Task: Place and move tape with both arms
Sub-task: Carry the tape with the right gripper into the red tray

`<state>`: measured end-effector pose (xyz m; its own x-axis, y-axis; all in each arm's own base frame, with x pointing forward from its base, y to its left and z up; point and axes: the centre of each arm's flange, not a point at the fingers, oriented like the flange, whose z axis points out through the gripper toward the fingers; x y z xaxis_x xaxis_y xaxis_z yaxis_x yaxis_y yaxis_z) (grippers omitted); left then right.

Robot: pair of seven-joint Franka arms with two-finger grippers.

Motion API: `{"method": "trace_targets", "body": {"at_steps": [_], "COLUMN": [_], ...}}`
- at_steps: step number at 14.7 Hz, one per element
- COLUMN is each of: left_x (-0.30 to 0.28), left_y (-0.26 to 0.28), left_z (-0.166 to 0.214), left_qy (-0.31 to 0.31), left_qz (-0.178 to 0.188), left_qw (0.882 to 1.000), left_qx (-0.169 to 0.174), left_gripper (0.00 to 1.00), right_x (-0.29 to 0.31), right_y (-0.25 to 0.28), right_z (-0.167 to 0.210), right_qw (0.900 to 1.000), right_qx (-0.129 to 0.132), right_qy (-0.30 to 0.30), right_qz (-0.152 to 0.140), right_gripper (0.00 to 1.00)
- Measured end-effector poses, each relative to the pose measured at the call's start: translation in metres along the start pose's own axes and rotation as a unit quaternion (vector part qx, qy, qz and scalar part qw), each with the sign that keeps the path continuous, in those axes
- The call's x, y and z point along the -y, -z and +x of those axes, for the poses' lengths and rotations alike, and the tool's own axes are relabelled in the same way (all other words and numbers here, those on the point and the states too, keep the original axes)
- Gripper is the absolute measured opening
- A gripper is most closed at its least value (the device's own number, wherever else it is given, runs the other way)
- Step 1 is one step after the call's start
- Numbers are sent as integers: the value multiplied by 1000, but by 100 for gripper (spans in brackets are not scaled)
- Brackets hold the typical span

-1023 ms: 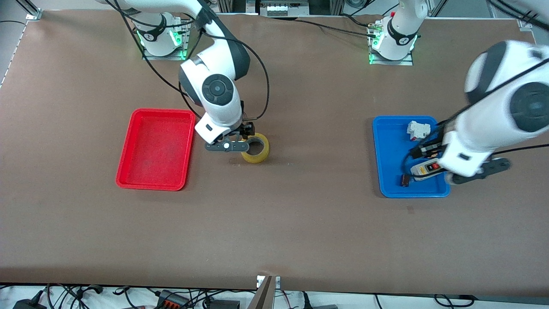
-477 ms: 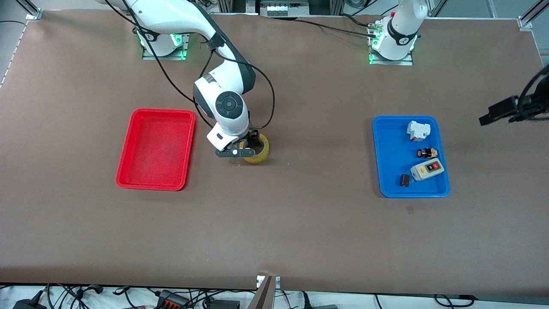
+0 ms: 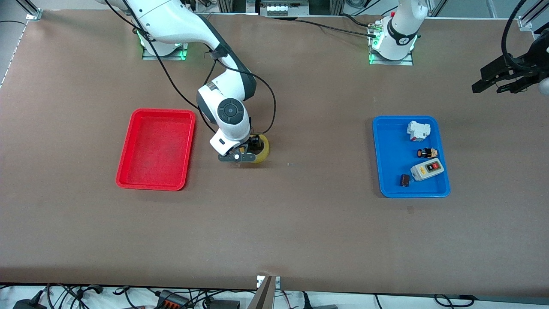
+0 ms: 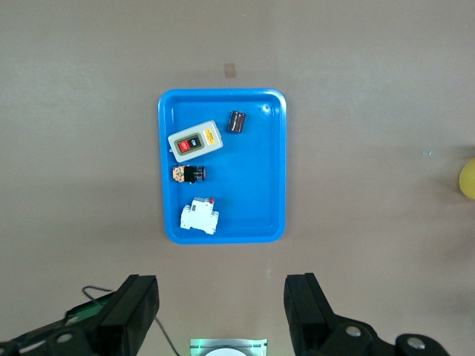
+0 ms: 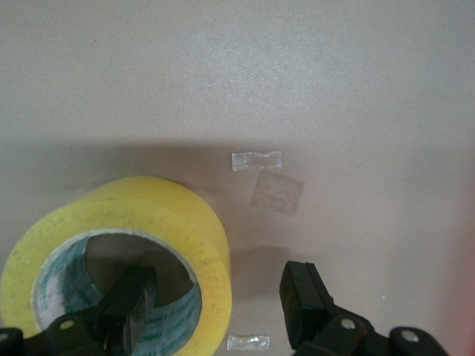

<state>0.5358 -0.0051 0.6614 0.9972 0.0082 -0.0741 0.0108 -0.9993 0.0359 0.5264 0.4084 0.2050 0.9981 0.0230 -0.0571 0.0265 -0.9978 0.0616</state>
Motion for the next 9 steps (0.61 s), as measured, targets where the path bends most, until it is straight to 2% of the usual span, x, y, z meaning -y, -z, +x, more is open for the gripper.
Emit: {"method": "trace_targets", "body": {"at_steps": [4, 5, 9], "left_x": [2, 3, 5], "left_y": [-6, -8, -21], "left_z": [4, 5, 17], "left_qy": [0, 1, 4], "left_qz": [0, 0, 0], "left_qw": [1000, 1000, 1000], "left_qx": [3, 5, 0], "left_gripper": [100, 100, 100], "right_x": [0, 0, -1], "right_y": [-13, -15, -8], "right_z": [-2, -3, -2], "right_qw": [1000, 1000, 1000], "right_qx": [-3, -3, -6], "right_qy": [1, 1, 5], "right_qz": [3, 3, 4], "right_gripper": [96, 87, 29]}}
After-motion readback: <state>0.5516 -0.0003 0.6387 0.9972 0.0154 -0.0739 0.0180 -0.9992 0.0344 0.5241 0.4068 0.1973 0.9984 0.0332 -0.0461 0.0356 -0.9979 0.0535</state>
